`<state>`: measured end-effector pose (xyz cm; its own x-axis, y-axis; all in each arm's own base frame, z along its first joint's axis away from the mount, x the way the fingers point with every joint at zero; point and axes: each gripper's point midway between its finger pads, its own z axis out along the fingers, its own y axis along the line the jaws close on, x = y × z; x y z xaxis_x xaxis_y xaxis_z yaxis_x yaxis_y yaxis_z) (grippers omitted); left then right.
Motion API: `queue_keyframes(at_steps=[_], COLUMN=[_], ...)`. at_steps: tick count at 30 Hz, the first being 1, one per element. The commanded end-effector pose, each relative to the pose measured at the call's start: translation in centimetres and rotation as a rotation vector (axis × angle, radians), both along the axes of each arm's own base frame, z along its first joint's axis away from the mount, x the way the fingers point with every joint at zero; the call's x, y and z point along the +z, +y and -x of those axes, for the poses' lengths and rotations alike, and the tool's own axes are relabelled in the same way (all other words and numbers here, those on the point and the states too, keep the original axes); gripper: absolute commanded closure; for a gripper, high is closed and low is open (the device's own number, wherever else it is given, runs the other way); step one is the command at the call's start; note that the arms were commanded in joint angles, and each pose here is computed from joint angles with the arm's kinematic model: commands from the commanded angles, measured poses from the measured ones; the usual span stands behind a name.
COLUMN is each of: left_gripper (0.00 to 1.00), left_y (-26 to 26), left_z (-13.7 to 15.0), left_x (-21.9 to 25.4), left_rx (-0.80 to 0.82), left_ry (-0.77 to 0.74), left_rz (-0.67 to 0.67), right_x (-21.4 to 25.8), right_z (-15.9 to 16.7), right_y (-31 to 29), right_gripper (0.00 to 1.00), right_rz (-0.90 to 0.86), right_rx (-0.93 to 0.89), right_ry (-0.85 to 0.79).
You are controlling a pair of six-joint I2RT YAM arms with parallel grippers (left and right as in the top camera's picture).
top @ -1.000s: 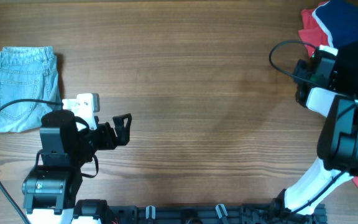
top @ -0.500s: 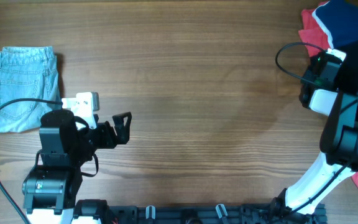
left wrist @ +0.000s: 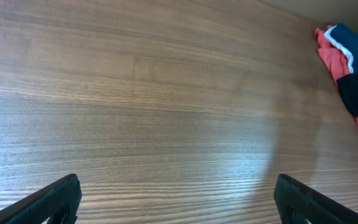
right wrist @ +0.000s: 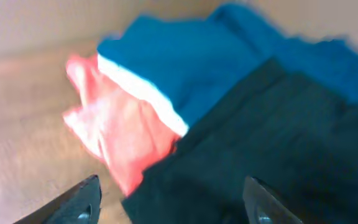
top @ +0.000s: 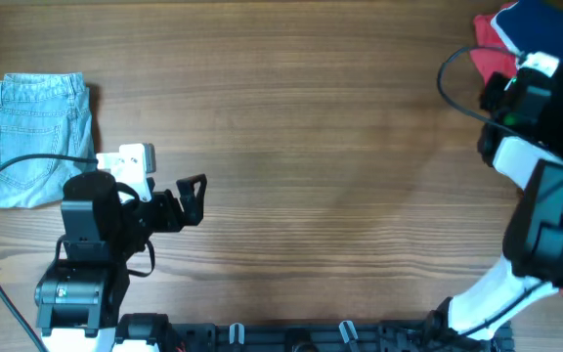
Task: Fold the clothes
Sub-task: 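Reach the right gripper to the clothes pile and grasp the black shorts, then drag the black shorts with the right gripper to the table center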
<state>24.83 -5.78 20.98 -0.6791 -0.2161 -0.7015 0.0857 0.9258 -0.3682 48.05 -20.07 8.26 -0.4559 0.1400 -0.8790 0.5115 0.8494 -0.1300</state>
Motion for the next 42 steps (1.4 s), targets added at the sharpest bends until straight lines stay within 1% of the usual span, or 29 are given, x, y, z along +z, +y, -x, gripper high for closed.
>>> queue_keyframes(at_steps=[1,5,7,8,9,10,11,12,14,17,20,22,23,24,25,27,29,32,35,36,37,38,39,40,42], left_gripper=[0.00,0.00,0.00,0.00,0.00,0.00,0.00,0.00,0.00,0.00,0.00,0.00,0.00,0.00,0.00,0.00,0.00,0.00,0.00,0.00,0.00,0.00,0.00,0.00,0.00], left_y=[-0.2,-0.2,-0.2,-0.2,-0.2,-0.2,-0.2,-0.2,-0.2,-0.2,-0.2,-0.2,-0.2,-0.2,-0.2,-0.2,-0.2,-0.2,-0.2,-0.2,-0.2,-0.2,-0.2,-0.2,-0.2], left_z=[-0.3,-0.4,-0.4,-0.4,-0.5,-0.5,-0.5,-0.5,-0.5,-0.6,-0.7,-0.7,-0.7,-0.7,-0.7,-0.7,-0.7,-0.7,-0.7,-0.7,-0.7,-0.7,-0.7,-0.7,-0.7], left_x=[1.2,1.3,1.3,1.3,1.4,1.4,1.5,1.5,1.5,1.6,1.7,1.8,1.8,1.7,1.7,1.7,1.7,1.7,1.7,1.7,1.7,1.7,1.7,1.7,1.7], left_rx=[-0.005,-0.005,-0.005,-0.005,-0.005,-0.005,-0.005,-0.005,-0.005,-0.006,-0.006,-0.006,-0.006,-0.006,-0.006,-0.006,-0.006,-0.006,-0.006,-0.006,-0.006,-0.006,-0.006,-0.006,-0.006], left_ry=[-0.034,-0.041,-0.042,-0.042,-0.044,-0.046,-0.048,-0.048,-0.048,-0.055,-0.061,-0.063,-0.063,-0.063,-0.063,-0.063,-0.062,-0.062,-0.062,-0.062,-0.062,-0.063,-0.063,-0.062,-0.062], left_rz=[0.018,0.018,0.018,0.018,0.018,0.018,0.018,0.018,0.018,0.018,0.018,0.018,0.018,0.018,0.018,0.019,0.018,0.018,0.018,0.018,0.018,0.018,0.018,0.018,0.019], right_x=[-5.1,-7.6,-8.3,-8.4,-8.3,-8.2,-8.1,-8.0,-7.3,-4.1,2.4,8.2,10.3,13.8,15.0,18.1,20.3,20.6,18.2,17.5,16.7,16.4,16.1,16.2,16.8], right_z=[-0.2,-0.2,-0.3,-0.2,-0.2,-0.1,0.0,0.2,0.2,-0.2,-1.0,-1.4,-1.6,-1.7,-1.7,-1.5,-1.1,0.0,2.1,2.6,3.1,3.3,3.4,3.1,3.2], right_y=[0.6,0.5,0.5,0.4,0.3,0.1,-0.3,-0.6,-0.7,-0.9,-0.4,1.3,2.5,5.7,7.1,12.8,19.7,29.5,38.2,39.9,41.5,41.9,41.6,40.0,35.9], right_gripper=[0.19,0.18,0.20,0.32,0.49,0.68,0.90,0.96,0.96,0.96,0.96,0.96,0.96,0.96,0.96,0.96,0.96,0.96,0.96,0.94,0.83,0.64,0.27,0.01,0.00], right_rz=[-0.038,-0.043,-0.042,-0.040,-0.035,-0.028,-0.016,-0.005,0.006,0.020,0.052,0.113,0.141,0.194,0.208,0.245,0.253,0.218,0.120,0.100,0.095,0.098,0.110,0.139,0.204], right_rx=[0.024,0.022,0.021,0.015,0.007,-0.003,-0.021,-0.040,-0.047,-0.048,-0.034,0.033,0.076,0.164,0.195,0.316,0.456,0.652,0.814,0.844,0.877,0.880,0.848,0.753,0.566], right_ry=[0.063,0.078,0.080,0.081,0.081,0.079,0.078,0.080,0.077,0.024,-0.103,-0.186,-0.209,-0.238,-0.250,-0.282,-0.326,-0.349,-0.316,-0.304,-0.289,-0.280,-0.266,-0.257,-0.235])
